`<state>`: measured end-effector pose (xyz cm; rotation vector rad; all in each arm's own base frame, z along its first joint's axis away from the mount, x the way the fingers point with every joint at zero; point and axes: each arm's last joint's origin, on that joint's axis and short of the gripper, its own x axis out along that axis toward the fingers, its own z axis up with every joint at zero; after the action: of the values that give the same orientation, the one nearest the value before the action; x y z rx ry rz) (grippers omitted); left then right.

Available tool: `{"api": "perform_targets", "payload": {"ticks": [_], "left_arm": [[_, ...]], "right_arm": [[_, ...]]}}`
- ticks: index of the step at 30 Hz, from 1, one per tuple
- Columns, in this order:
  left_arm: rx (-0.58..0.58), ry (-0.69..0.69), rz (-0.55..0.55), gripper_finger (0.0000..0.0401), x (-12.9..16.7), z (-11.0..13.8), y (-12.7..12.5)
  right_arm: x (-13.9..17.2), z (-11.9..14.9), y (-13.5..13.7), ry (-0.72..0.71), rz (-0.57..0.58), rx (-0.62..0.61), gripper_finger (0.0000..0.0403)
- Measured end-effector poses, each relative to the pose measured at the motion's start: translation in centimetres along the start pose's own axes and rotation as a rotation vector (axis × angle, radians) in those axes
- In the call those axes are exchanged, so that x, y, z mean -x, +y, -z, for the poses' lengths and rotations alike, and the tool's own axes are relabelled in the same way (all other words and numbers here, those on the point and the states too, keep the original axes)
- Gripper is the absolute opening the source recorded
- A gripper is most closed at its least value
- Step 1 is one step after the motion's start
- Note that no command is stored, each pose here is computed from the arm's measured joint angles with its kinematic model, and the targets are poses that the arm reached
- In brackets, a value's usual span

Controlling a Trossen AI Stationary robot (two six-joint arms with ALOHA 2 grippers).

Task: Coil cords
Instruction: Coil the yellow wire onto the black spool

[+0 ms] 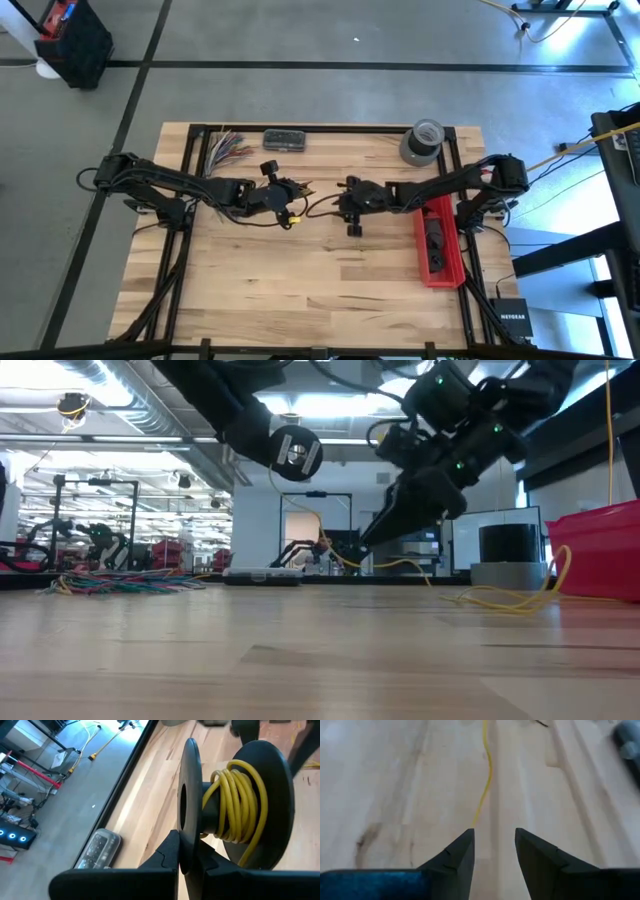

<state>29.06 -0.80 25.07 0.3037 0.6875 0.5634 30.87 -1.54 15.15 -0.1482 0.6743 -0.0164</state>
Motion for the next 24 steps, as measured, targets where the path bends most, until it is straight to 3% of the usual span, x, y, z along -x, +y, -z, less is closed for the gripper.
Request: {"api": "perform_targets", "payload": {"ticks": [10,14,19,24], "left_arm": [[0.011,-0.016,0.001,0.0,0.0,-0.2,0.0],[0.007,-0.015,0.0,0.0,0.0,-0.2,0.0],[0.006,-0.015,0.0,0.0,0.0,-0.2,0.0],[0.003,-0.009,0.009,0.0,0.0,-0.1,-0.1]], "right_arm": [[-2.1,2.0,0.5,0.096,-0.044,0.003,0.0139],[-2.1,2.1,0.4,0.11,-0.021,0.031,0.0102],[-1.5,2.0,0.4,0.137,-0.002,0.059,0.0016],[1.5,0.5,-0.2,0.125,0.07,0.032,0.0012]]}}
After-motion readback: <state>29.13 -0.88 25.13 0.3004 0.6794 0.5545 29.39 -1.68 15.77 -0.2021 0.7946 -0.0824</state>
